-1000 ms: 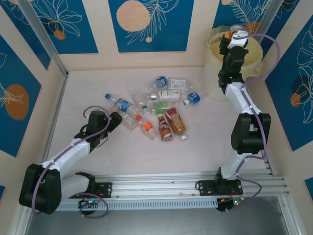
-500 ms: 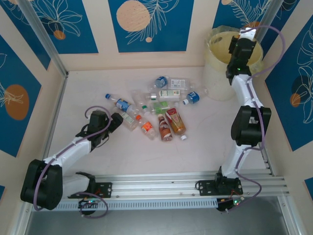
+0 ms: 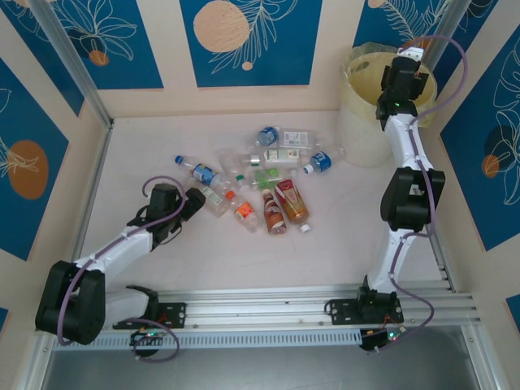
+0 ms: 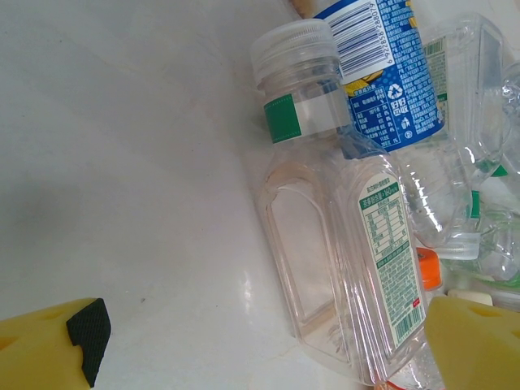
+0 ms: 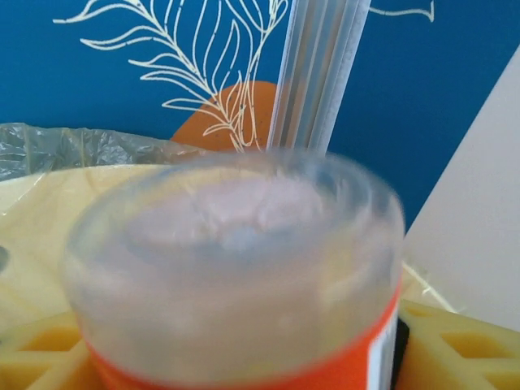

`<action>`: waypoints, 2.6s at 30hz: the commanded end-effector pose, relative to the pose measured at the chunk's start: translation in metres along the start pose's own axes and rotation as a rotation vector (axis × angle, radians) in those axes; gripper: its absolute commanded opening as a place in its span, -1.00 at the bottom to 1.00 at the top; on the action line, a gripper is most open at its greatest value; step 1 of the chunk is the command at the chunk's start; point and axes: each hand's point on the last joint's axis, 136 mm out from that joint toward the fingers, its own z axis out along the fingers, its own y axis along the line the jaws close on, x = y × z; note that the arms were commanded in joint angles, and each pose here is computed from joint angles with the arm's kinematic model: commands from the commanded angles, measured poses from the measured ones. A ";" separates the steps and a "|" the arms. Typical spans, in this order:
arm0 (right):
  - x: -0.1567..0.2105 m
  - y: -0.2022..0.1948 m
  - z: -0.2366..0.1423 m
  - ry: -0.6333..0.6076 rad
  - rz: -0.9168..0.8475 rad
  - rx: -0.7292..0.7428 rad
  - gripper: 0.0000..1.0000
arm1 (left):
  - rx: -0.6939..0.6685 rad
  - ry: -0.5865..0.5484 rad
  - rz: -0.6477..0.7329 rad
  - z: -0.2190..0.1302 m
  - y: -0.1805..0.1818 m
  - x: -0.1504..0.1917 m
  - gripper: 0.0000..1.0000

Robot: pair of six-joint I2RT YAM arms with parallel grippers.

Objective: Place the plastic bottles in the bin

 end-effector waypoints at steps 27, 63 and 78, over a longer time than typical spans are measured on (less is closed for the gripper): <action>-0.060 0.019 -0.101 -0.056 0.216 -0.257 0.99 | -0.038 -0.027 0.042 -0.011 0.002 -0.011 1.00; 0.052 0.113 -0.321 0.116 0.286 -1.169 0.99 | -0.265 0.056 0.324 0.009 -0.057 0.006 1.00; 0.067 0.100 -0.318 0.115 0.243 -1.083 0.99 | -0.372 0.101 0.201 0.049 -0.040 0.038 1.00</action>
